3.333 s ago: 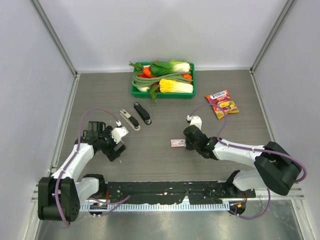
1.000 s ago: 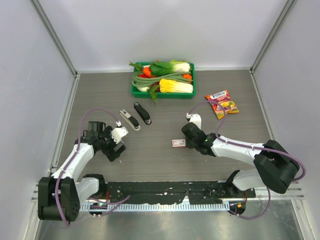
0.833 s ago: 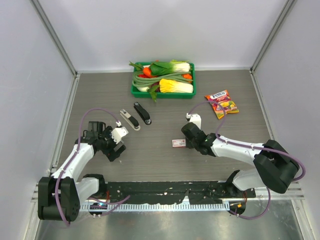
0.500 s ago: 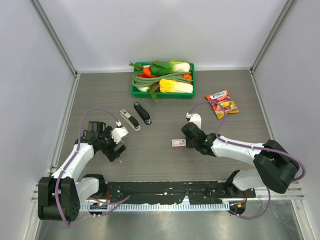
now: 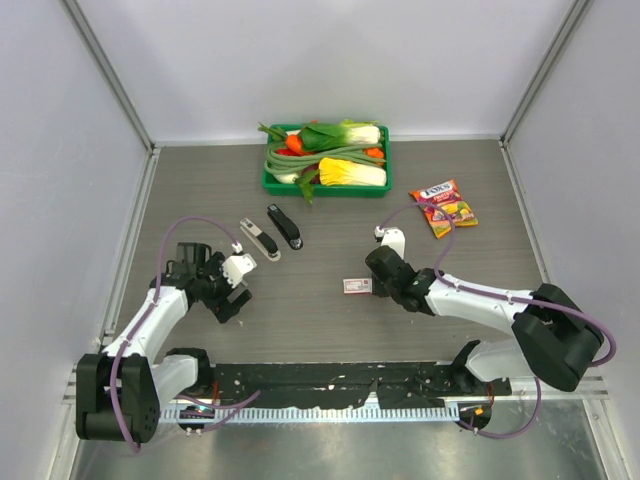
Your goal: Unload the staples from the stapler
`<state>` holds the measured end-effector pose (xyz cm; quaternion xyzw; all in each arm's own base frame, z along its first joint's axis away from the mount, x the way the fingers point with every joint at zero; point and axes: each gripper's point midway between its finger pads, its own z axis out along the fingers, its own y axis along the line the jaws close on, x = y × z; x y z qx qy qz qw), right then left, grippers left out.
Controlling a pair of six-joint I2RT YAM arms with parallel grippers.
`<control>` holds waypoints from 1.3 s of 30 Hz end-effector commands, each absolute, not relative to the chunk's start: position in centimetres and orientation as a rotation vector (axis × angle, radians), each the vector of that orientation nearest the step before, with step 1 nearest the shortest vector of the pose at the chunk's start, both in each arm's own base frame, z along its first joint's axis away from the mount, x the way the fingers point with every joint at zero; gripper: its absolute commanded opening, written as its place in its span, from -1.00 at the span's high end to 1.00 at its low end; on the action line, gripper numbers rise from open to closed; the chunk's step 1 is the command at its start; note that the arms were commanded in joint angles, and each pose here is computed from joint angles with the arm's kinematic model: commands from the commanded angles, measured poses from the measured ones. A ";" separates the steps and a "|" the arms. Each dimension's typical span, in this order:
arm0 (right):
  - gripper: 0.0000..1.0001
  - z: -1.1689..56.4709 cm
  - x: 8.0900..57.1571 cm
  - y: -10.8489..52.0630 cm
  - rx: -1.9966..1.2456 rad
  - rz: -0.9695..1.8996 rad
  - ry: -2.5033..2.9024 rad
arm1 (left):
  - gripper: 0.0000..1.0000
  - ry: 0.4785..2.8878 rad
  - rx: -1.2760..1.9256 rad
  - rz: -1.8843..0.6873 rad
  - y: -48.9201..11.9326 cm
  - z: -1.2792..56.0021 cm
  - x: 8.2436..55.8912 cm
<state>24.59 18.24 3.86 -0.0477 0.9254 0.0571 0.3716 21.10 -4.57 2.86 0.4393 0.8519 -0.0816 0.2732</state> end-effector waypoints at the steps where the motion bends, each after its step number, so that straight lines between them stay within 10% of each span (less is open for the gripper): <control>1: 0.35 5.0 25.4 18.6 -0.093 0.177 2.318 | -0.99 2.261 1.197 -0.206 -4.7 3.4 21.7; 39: 0.60 5.2 25.2 18.2 -0.095 0.163 2.312 | -1.00 2.273 1.208 -0.205 -4.6 2.9 21.4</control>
